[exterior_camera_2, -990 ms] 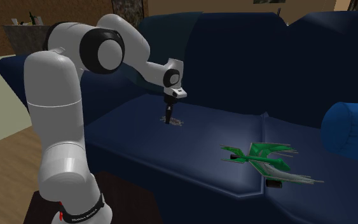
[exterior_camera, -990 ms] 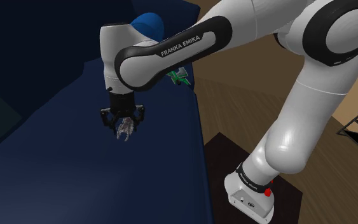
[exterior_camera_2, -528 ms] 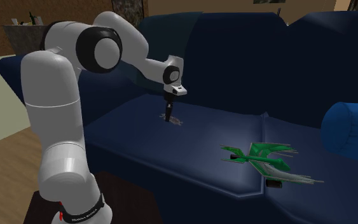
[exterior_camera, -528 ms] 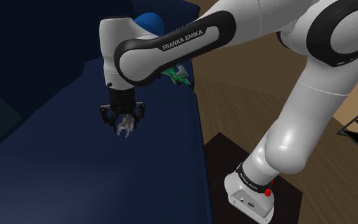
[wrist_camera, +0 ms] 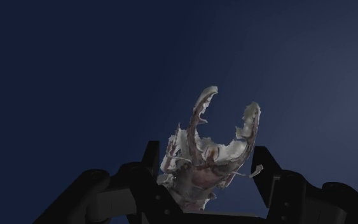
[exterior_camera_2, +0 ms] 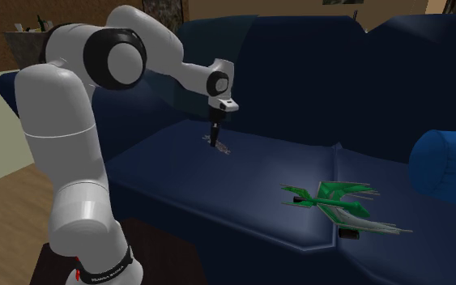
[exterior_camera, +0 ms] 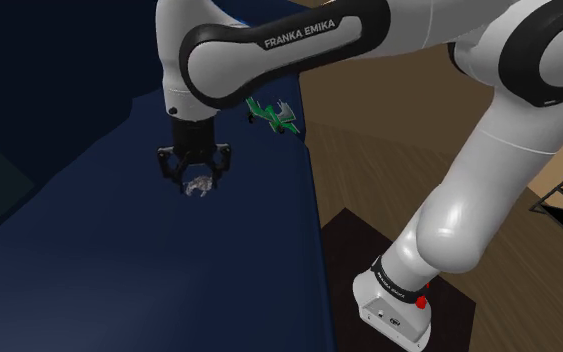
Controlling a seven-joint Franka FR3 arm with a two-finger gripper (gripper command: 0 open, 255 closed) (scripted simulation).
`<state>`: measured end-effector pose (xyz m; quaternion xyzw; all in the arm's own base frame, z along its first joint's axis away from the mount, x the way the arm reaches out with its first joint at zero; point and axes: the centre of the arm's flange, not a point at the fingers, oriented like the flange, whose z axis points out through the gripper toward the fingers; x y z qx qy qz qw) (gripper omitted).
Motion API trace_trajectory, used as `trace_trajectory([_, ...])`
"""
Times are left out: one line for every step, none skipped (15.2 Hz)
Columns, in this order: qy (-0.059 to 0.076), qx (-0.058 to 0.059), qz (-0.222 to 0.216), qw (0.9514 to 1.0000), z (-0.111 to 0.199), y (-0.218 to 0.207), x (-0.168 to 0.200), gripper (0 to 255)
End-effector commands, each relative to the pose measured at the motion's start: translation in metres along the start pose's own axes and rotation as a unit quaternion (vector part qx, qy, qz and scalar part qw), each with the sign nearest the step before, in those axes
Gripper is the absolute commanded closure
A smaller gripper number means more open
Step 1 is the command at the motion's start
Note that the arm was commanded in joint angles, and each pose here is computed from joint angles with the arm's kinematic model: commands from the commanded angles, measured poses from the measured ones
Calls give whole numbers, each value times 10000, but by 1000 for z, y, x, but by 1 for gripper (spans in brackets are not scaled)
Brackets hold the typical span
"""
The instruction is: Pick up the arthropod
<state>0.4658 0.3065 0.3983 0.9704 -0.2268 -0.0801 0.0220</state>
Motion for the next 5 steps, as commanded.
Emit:
trace_trajectory([-1,-2,0,10000,-11,0,-2,255])
trace_trajectory([-1,-2,0,10000,-16,0,-3,255])
trace_trajectory([-1,-2,0,10000,-21,1,-4,255])
trace_trajectory([-1,-2,0,10000,-22,1,-4,255])
trace_trajectory([-1,-2,0,10000,-22,1,-4,255])
